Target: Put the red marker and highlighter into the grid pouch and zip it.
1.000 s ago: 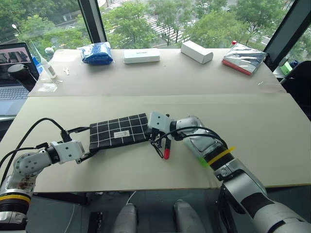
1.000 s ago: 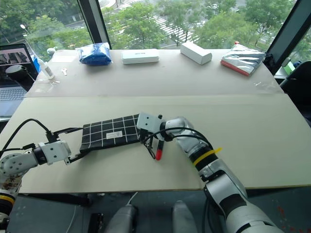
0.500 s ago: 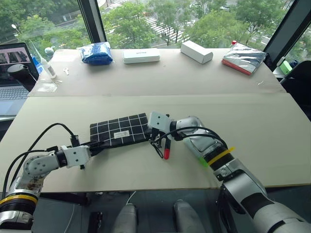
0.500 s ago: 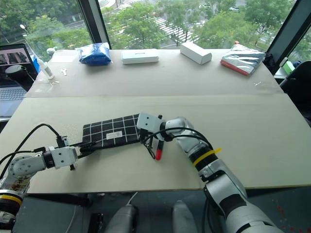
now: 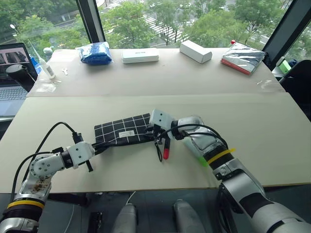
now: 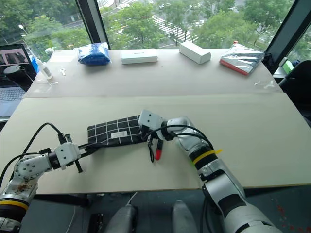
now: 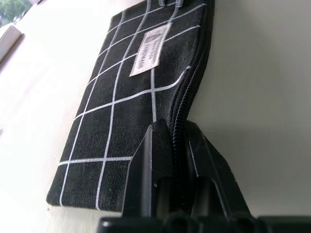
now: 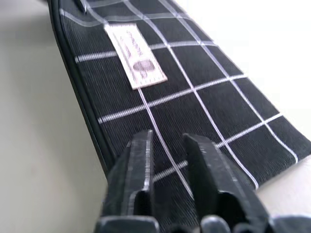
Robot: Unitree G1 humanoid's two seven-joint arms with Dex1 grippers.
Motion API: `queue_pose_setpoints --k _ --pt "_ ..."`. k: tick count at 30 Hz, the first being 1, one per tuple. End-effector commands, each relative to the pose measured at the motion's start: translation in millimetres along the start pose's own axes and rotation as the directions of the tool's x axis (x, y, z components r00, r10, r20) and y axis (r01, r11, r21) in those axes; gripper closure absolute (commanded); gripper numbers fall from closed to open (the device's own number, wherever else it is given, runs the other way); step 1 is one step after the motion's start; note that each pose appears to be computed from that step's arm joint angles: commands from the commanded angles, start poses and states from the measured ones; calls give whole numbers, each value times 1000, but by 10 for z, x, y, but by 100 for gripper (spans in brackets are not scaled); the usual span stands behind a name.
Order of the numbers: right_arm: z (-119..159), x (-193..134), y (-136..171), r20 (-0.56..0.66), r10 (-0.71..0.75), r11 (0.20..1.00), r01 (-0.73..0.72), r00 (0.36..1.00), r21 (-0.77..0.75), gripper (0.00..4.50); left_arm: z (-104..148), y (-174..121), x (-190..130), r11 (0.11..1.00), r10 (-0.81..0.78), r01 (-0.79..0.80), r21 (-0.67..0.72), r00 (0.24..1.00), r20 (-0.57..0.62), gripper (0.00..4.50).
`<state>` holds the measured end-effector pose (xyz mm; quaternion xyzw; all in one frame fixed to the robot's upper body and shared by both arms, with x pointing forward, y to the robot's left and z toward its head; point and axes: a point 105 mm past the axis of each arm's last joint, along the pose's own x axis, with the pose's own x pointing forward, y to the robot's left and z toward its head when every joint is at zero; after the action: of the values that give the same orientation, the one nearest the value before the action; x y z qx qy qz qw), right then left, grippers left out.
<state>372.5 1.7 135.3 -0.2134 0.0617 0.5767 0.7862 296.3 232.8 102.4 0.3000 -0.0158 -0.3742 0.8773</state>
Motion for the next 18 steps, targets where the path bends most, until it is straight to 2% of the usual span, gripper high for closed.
queue_pose_setpoints --k 1,4,8,12,15,18 --pt "546 -236 -224 219 -23 985 -15 975 172 165 61 139 -91 991 115 -114 -77 993 8 450" --pt "885 -551 -380 370 -27 962 -76 928 262 165 69 133 -111 976 168 -165 -144 986 5 450" --pt "933 -744 -524 393 -75 961 -39 916 274 165 103 179 -101 953 231 -227 -199 973 -1 450" --pt "568 -662 -670 209 -211 958 160 955 238 165 197 254 -11 902 324 -312 -298 946 -9 450" --pt "356 -495 -610 118 -242 960 220 963 175 165 267 293 53 866 375 -357 -351 927 -17 450" --pt "280 -355 -531 96 -241 962 225 966 153 165 302 270 106 859 378 -361 -364 926 -27 450"
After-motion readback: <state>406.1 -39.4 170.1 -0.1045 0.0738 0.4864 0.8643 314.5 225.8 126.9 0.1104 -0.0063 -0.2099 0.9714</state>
